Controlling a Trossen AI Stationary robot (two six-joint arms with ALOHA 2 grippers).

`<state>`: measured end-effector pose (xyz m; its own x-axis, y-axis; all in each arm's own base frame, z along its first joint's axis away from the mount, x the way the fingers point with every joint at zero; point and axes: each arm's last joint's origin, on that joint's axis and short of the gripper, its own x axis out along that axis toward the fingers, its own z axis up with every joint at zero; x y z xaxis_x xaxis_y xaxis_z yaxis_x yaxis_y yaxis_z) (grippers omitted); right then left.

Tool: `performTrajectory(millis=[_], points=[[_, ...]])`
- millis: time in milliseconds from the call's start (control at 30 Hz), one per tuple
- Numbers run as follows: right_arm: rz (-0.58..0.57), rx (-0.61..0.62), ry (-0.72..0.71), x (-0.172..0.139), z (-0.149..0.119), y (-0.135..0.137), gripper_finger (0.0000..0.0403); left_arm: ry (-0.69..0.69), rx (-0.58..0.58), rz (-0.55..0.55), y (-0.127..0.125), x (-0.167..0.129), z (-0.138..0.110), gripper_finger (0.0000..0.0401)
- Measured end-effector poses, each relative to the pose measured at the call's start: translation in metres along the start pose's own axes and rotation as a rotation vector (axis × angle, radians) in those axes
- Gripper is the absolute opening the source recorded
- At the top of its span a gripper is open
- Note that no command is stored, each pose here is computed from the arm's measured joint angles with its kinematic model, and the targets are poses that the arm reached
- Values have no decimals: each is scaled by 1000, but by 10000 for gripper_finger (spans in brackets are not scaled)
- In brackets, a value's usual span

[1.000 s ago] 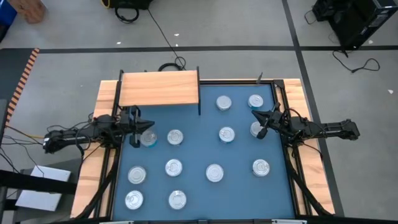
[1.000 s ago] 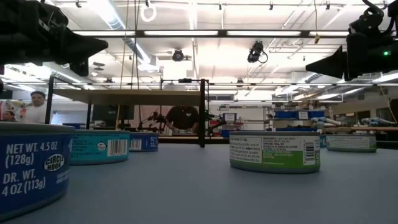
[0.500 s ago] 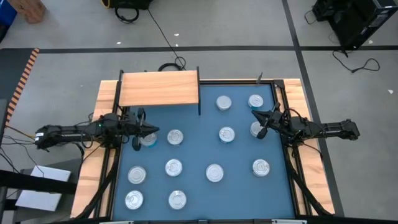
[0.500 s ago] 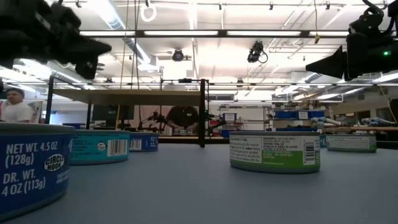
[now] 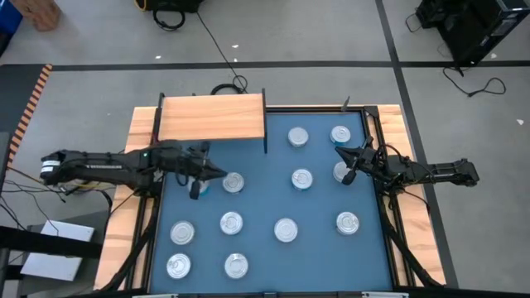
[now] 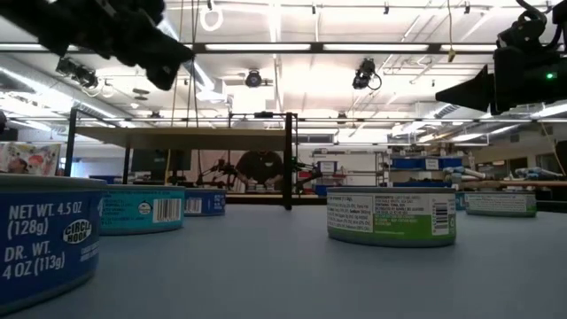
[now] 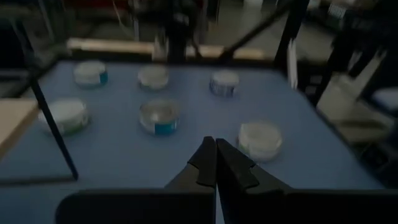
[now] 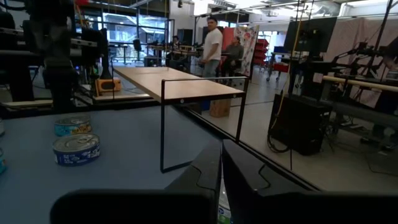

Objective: Stack canned seafood by type on shelf
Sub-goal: Put the blue tuna can on the shelf

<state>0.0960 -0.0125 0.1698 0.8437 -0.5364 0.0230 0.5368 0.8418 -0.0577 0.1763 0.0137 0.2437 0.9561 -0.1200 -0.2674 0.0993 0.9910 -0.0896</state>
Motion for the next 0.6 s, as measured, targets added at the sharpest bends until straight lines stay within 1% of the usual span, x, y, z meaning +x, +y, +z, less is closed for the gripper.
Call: performTrajectory(millis=[167, 267, 400, 500, 600], points=[[0, 0, 0, 0, 0, 0, 27, 158, 19, 2, 3, 14, 7, 3], [0, 0, 0, 0, 0, 0, 27, 244, 44, -18, 2, 22, 7, 3], [0, 0, 0, 0, 0, 0, 27, 350, 116, -82, -9, 34, 5, 3], [0, 1, -1, 0, 0, 0, 27, 400, 200, -74, -21, 45, 4, 3], [0, 1, -1, 0, 0, 0, 27, 469, 255, -59, -31, 54, 1, 3]])
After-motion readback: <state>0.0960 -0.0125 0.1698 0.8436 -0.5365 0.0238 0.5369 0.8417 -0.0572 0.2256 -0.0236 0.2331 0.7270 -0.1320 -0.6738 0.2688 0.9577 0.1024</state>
